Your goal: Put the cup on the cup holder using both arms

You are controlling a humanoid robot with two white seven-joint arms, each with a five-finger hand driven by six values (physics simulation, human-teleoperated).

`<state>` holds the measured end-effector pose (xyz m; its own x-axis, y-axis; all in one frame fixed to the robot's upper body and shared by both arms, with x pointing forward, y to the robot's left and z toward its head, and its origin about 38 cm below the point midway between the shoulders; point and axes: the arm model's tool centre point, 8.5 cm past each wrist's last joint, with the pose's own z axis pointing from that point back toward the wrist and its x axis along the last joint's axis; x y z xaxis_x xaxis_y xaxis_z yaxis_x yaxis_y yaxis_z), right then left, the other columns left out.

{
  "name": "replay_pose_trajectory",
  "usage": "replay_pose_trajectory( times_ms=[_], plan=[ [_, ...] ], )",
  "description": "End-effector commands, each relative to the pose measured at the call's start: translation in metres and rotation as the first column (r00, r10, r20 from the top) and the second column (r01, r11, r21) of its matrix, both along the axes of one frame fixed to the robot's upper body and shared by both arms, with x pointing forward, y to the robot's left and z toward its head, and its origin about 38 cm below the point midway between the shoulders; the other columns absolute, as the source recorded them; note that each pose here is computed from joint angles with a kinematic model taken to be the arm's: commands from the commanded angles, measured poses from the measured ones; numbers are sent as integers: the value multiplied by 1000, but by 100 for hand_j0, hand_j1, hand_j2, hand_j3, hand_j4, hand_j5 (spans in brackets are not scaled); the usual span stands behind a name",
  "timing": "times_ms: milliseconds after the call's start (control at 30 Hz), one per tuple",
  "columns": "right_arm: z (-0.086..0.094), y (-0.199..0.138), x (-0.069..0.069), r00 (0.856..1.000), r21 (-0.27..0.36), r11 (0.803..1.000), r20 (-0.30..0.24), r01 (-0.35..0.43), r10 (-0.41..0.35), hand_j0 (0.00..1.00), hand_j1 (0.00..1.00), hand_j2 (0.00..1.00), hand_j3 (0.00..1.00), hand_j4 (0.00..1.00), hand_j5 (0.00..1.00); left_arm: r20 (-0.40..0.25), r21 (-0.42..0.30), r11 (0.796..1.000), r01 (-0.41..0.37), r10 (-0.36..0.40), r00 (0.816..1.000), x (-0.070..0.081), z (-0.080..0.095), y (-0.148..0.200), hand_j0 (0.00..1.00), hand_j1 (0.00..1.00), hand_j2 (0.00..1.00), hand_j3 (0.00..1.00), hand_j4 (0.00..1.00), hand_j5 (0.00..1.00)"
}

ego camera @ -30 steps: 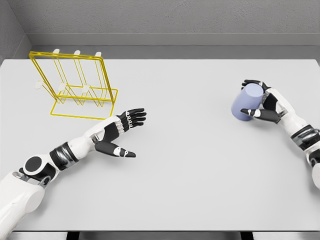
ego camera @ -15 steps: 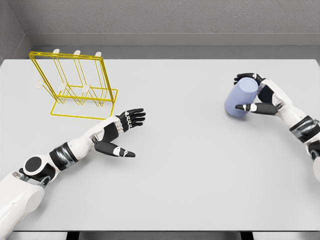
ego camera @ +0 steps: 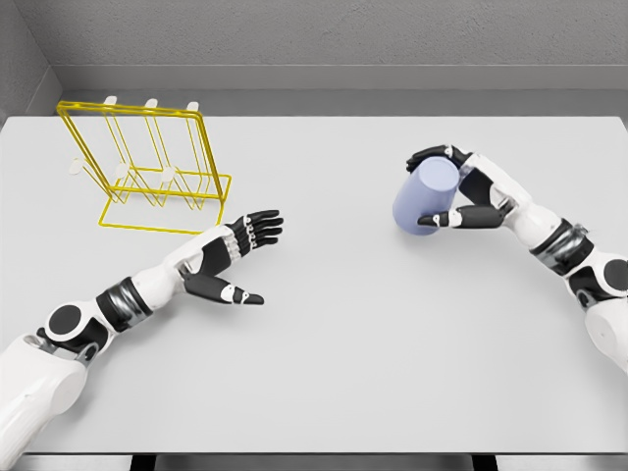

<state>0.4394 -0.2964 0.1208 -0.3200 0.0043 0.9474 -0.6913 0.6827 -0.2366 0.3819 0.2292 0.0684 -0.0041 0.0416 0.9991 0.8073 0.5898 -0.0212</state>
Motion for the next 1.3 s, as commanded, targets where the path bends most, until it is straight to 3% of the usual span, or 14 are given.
replay_pose_trajectory(
  times_ms=[0,267,333,533,800,1033,1167,1200,1267],
  plan=[
    [-2,15,-2,999,19,999,-5,-33,33,70,70,70,70,70,70,-1,-7,1000,-12,12,1000,2,0,2,100,100,100,100,100,100],
    [-23,71,-12,992,16,991,-10,-129,129,70,70,70,70,70,70,-4,-6,1000,-15,15,1000,2,-1,2,100,100,100,100,100,100],
    [-29,84,-16,987,18,987,-22,-158,158,70,70,70,70,70,70,19,22,1000,-16,16,1000,4,0,3,100,100,100,100,100,100],
    [-33,121,-20,978,43,977,-12,-210,211,68,68,68,68,68,68,18,16,1000,-22,21,1000,5,0,2,100,100,100,100,100,100],
    [-36,134,-22,974,48,973,-13,-226,227,68,68,68,68,68,68,-5,21,999,-48,48,999,8,-3,10,100,100,100,100,100,100],
    [-51,131,-19,978,40,980,-55,-197,199,69,69,69,69,69,69,-6,18,998,-59,59,998,10,-3,12,100,100,100,100,100,100],
    [-54,138,-20,976,14,977,-51,-211,212,75,75,75,75,75,75,6,39,998,-54,54,999,9,-4,11,100,100,100,100,100,100],
    [-53,138,-20,976,16,977,-50,-211,211,80,80,80,80,80,80,52,103,993,-57,52,997,12,-2,14,100,100,100,100,100,100],
    [-52,138,-19,977,16,978,-47,-210,210,94,94,94,94,94,94,83,132,989,-70,59,995,14,-1,13,100,100,100,100,100,100]
  ],
)
